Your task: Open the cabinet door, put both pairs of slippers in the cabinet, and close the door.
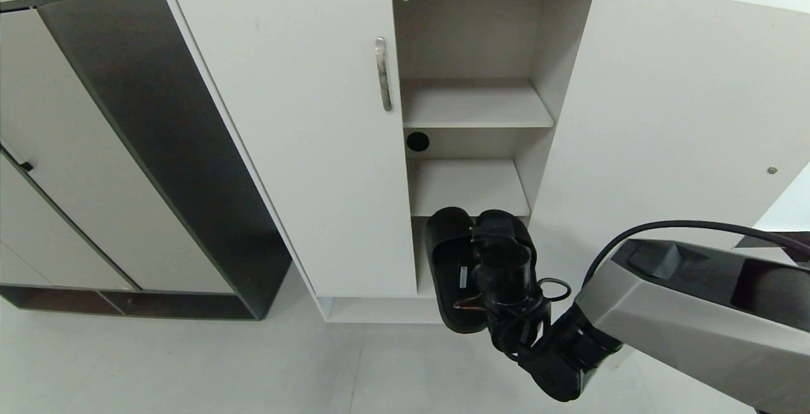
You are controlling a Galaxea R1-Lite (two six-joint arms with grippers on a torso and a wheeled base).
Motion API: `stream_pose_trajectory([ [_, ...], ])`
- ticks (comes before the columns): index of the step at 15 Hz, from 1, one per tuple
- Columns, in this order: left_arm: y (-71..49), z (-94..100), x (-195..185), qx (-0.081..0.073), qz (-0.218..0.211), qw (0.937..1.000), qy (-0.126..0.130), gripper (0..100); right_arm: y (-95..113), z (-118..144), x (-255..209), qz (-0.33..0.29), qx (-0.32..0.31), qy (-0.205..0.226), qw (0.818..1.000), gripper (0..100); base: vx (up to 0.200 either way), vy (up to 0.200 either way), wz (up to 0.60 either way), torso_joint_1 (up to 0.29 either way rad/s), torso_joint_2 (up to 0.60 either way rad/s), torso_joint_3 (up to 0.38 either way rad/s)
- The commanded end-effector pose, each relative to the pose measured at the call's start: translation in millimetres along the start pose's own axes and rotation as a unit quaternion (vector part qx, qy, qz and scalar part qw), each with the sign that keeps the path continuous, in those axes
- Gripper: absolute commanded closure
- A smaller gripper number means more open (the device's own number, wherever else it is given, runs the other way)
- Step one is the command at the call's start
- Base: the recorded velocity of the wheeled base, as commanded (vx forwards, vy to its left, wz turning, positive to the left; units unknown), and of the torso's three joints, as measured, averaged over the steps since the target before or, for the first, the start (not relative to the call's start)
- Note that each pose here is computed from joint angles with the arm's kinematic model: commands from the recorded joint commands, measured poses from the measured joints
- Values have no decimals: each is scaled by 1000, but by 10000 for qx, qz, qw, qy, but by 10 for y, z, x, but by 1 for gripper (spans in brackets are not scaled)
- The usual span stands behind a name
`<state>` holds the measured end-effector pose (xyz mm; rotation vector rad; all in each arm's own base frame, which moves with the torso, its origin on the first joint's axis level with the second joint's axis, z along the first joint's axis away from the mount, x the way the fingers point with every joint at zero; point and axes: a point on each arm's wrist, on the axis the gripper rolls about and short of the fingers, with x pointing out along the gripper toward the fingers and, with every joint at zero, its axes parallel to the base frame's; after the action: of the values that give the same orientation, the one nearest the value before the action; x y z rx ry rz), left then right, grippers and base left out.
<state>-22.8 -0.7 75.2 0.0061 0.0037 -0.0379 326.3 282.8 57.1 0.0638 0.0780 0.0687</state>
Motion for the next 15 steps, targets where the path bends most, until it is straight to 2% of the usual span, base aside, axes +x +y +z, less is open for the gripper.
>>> stream_pose_trajectory([
  [1, 0, 3, 0, 0, -2, 10000, 4, 100, -3, -158, 41, -17, -169, -56, 9998, 100, 0, 0, 0, 0, 0, 0],
  [5, 0, -1, 1, -1, -2, 10000, 12, 100, -22, -175, 62, -49, -233, -51, 9997, 100, 0, 0, 0, 0, 0, 0],
  [15, 0, 3, 0, -8, 5, 10000, 4, 100, -31, -164, 81, -61, -200, -82, 9997, 100, 200, 0, 0, 1, 1, 3],
])
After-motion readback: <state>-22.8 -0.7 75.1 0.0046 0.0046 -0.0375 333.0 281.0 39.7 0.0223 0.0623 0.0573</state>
